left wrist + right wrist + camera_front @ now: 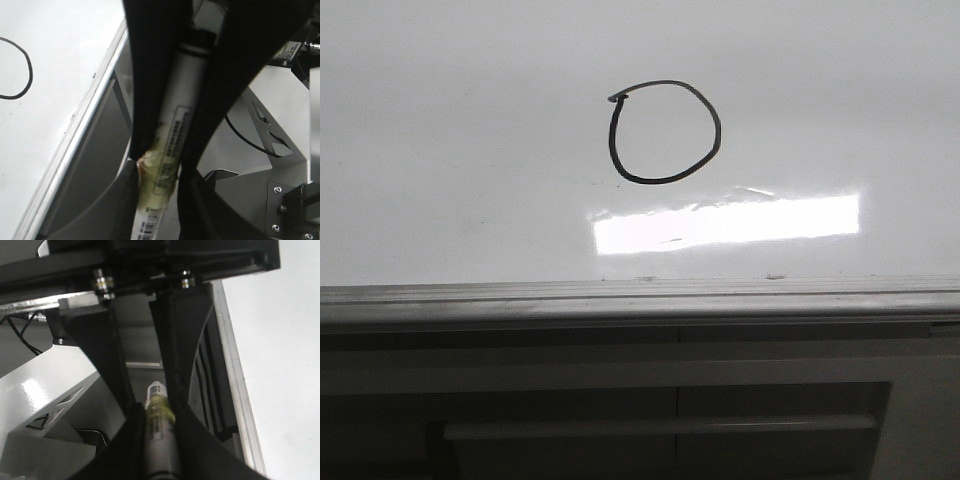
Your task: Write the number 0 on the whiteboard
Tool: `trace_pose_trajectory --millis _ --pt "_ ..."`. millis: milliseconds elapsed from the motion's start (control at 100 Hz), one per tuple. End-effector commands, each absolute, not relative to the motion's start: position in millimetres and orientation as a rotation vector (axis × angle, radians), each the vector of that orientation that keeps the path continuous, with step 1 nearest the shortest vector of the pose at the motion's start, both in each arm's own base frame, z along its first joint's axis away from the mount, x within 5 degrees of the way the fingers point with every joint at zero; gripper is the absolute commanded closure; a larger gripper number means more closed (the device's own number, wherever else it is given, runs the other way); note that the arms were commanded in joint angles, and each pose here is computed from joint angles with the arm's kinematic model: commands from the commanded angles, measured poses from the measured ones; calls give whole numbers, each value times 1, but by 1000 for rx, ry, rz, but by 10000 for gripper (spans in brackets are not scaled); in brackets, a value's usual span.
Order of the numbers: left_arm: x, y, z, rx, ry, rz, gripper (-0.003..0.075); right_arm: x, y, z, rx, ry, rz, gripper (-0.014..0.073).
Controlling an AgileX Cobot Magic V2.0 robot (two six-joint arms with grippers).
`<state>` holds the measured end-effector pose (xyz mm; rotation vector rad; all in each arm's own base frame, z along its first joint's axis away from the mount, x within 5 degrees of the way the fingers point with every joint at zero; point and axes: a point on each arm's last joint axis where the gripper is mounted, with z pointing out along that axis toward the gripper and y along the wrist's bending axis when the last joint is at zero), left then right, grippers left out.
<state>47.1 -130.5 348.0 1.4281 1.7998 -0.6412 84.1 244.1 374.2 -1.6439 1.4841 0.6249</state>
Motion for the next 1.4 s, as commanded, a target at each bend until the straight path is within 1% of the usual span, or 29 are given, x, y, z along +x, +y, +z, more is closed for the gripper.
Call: trace_pose_trajectory --millis 0,60,180,450,600,640,680,740,790,810,830,860,890,930,970,1050,1110,1180,1210,1240,1250,1270,1280,1290,1310,1330,1340,1360,1390 --pt "44 -132 359 1404 1777 -698 610 84 237 404 -1514 1369 643 643" --pt "44 -131 359 1408 1782 -696 643 84 237 406 -1512 1366 644 643" --pt "44 -131 359 1408 1782 -696 741 84 237 407 -1508 1362 645 643" --pt "44 -131 359 1408 1782 -696 740 83 234 410 -1496 1351 648 643" --pt "44 -131 359 1409 1780 -690 740 84 233 416 -1447 1325 658 635" --pt "44 -131 359 1409 1779 -687 740 84 233 418 -1435 1317 659 604" --pt "45 -131 359 1410 1779 -686 740 84 233 419 -1420 1308 661 545" --pt "45 -131 359 1410 1779 -685 740 84 232 422 -1399 1294 663 422" --pt "45 -131 359 1410 1778 -683 740 85 231 424 -1380 1282 664 286" --pt "45 -131 359 1410 1778 -683 740 85 231 426 -1371 1275 665 255" --pt "45 -131 359 1411 1776 -678 740 85 230 427 -1361 1269 666 200" --pt "45 -131 359 1411 1776 -678 740 85 229 429 -1347 1260 667 155" --pt "45 -131 359 1412 1774 -671 740 85 228 432 -1328 1247 669 114" --pt "46 -130 359 1414 1769 -657 740 85 227 435 -1302 1232 669 92" --pt "47 -130 358 1416 1764 -643 740 86 224 439 -1274 1216 669 88" --pt "51 -130 358 1376 1761 -620 740 89 216 447 -1212 1192 659 90" --pt "57 -129 360 1287 1789 -589 740 92 207 453 -1173 1186 642 90" --pt "68 -126 364 1148 1803 -527 740 96 193 458 -1136 1199 616 129" --pt "73 -124 366 1060 1828 -518 740 98 186 460 -1125 1210 599 179" --pt "77 -122 368 985 1838 -502 740 100 180 461 -1112 1229 584 253" --pt "79 -121 368 965 1840 -498 740 99 179 461 -1114 1230 585 253" --pt "82 -120 370 908 1849 -489 740 101 173 462 -1102 1246 575 332" --pt "85 -119 370 871 1857 -478 740 101 172 462 -1103 1254 573 354" --pt "86 -119 370 851 1859 -476 740 102 170 462 -1096 1263 568 401" --pt "89 -118 371 797 1871 -466 740 102 166 462 -1092 1272 563 452" --pt "93 -118 371 750 1880 -455 740 102 162 461 -1094 1292 555 563" --pt "94 -118 371 736 1883 -452 740 103 160 461 -1090 1294 550 563" --pt "97 -118 371 699 1889 -441 740 104 156 459 -1091 1315 535 674" --pt "101 -118 371 661 1895 -430 740 104 150 458 -1080 1332 524 658"
